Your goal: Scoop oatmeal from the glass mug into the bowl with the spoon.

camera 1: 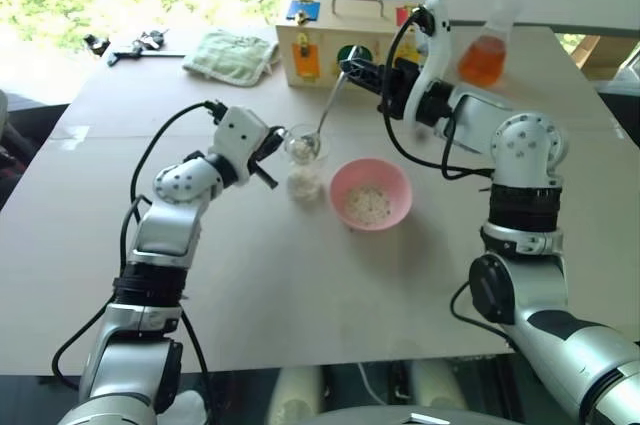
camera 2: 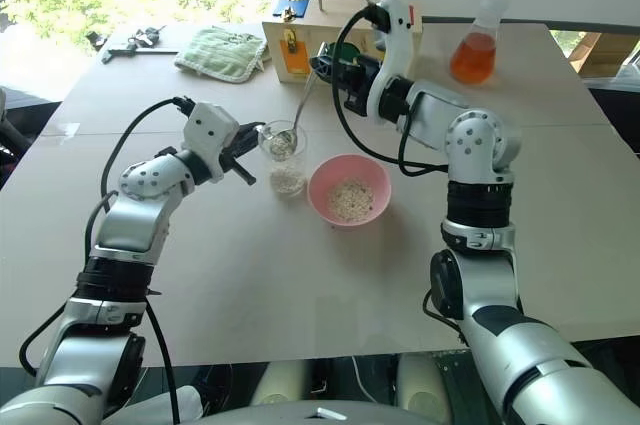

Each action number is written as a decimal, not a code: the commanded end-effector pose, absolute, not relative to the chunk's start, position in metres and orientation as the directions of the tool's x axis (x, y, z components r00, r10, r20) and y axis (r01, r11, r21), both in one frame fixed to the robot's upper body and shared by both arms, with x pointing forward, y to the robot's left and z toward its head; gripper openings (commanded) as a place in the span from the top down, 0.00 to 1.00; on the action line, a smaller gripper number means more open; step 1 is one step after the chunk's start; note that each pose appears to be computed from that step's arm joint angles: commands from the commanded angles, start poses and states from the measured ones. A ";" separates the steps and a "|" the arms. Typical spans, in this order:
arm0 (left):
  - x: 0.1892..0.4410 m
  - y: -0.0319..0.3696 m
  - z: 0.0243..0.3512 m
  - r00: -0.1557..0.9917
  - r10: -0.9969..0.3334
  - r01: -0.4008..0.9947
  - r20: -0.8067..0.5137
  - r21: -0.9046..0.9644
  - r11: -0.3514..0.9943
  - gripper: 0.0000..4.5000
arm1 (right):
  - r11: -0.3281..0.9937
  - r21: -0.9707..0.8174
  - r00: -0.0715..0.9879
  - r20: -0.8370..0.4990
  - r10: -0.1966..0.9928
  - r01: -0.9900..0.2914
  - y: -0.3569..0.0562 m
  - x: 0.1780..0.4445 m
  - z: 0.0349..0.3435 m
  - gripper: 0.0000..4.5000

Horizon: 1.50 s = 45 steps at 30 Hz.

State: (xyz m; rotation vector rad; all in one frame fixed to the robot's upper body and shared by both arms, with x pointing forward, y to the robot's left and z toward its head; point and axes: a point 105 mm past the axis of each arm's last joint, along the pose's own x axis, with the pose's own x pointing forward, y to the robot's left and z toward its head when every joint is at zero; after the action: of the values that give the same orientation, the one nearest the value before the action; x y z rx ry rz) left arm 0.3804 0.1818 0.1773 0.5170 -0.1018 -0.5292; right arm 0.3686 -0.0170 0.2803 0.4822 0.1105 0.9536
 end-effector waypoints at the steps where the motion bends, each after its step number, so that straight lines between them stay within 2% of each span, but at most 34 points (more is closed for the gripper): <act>1: 0.383 0.189 0.175 0.887 -0.462 0.407 -0.013 0.497 0.766 1.00 | 0.473 0.446 0.589 0.165 0.791 -0.760 -0.024 0.364 0.292 1.00; 7: 0.377 0.193 0.172 0.897 -0.431 0.352 0.098 0.432 0.830 1.00 | 0.489 0.491 0.628 0.163 0.761 -0.721 -0.032 0.365 0.288 1.00; 16: 0.366 0.190 0.166 0.892 -0.407 0.314 0.197 0.379 0.870 1.00 | 0.479 0.616 0.698 0.167 0.696 -0.625 -0.043 0.373 0.284 1.00; 21: 0.367 0.192 0.165 0.908 -0.335 0.253 0.253 0.306 0.918 1.00 | 0.459 0.675 0.724 0.165 0.670 -0.578 -0.048 0.374 0.282 1.00; 33: 0.372 0.181 0.167 0.901 -0.307 0.240 0.305 0.240 0.941 1.00 | 0.427 0.732 0.743 0.161 0.649 -0.531 -0.055 0.372 0.281 1.00; 45: 0.378 0.166 0.175 0.870 -0.358 0.294 0.339 0.228 0.928 1.00 | 0.327 0.773 0.734 0.249 0.631 -0.543 -0.068 0.365 0.295 1.00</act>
State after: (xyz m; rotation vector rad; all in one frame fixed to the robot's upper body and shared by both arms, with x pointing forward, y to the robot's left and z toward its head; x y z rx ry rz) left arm 0.3800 0.1710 0.1560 0.1716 -0.3061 -0.3260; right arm 0.3717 -0.0600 0.2781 0.9475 0.1793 0.7441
